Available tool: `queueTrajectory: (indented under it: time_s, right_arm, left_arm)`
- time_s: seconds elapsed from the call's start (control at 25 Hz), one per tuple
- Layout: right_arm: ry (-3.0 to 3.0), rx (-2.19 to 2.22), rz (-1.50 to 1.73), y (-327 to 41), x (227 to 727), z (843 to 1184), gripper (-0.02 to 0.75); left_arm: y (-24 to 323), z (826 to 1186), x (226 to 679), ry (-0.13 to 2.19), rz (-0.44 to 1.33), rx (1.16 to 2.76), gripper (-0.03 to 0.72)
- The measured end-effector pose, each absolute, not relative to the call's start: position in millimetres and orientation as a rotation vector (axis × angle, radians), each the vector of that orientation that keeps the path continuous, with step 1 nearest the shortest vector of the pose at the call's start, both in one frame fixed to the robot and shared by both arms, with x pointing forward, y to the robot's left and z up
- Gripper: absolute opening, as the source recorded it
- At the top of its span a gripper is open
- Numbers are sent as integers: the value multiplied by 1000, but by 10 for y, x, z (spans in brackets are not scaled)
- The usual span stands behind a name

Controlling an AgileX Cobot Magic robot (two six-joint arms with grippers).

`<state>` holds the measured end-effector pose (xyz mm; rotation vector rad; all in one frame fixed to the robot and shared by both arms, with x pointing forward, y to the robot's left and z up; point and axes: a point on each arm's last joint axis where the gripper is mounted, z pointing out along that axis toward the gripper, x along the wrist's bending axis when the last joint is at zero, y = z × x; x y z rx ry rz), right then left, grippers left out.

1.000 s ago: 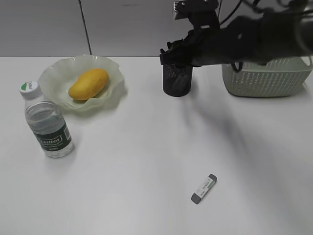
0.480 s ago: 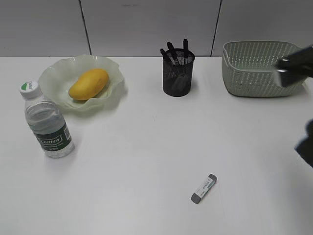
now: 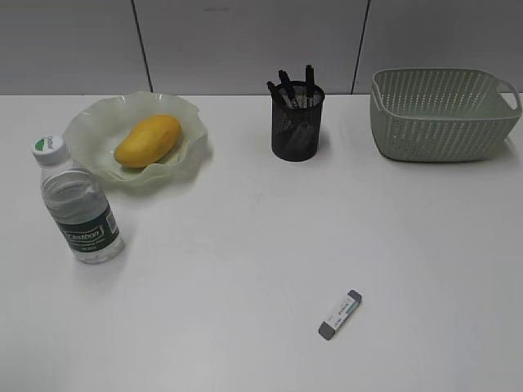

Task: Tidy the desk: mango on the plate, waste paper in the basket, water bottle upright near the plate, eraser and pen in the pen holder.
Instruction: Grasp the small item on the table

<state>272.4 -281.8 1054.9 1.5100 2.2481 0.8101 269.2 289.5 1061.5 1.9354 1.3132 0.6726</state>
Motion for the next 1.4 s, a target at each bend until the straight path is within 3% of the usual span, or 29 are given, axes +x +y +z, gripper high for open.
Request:
queueTrajectory:
  time_s: [0.32,0.52,0.72,1.04,1.4]
  right_arm:
    - [2003,1311,1154,-2975,2455,10566,436]
    - [1958,1280,1204,-3002,2409,10562,436]
    - [1951,1277,1210,-3000,2412,10568,436]
    - [1739,1480,1117,-2981,2405,10569,436]
    - [1584,1528,1094,-2994,2322,10568,435]
  left_arm:
    - [2561,10669,3402,1239,497,2073,326]
    - [2255,10493,3864,1186,335,2204,358]
    - [1529,10363,4116,938,212,2363,361]
    - [228,9830,4575,873,127,2545,378]
    - [-453,9471,4728,868,65,2591,423]
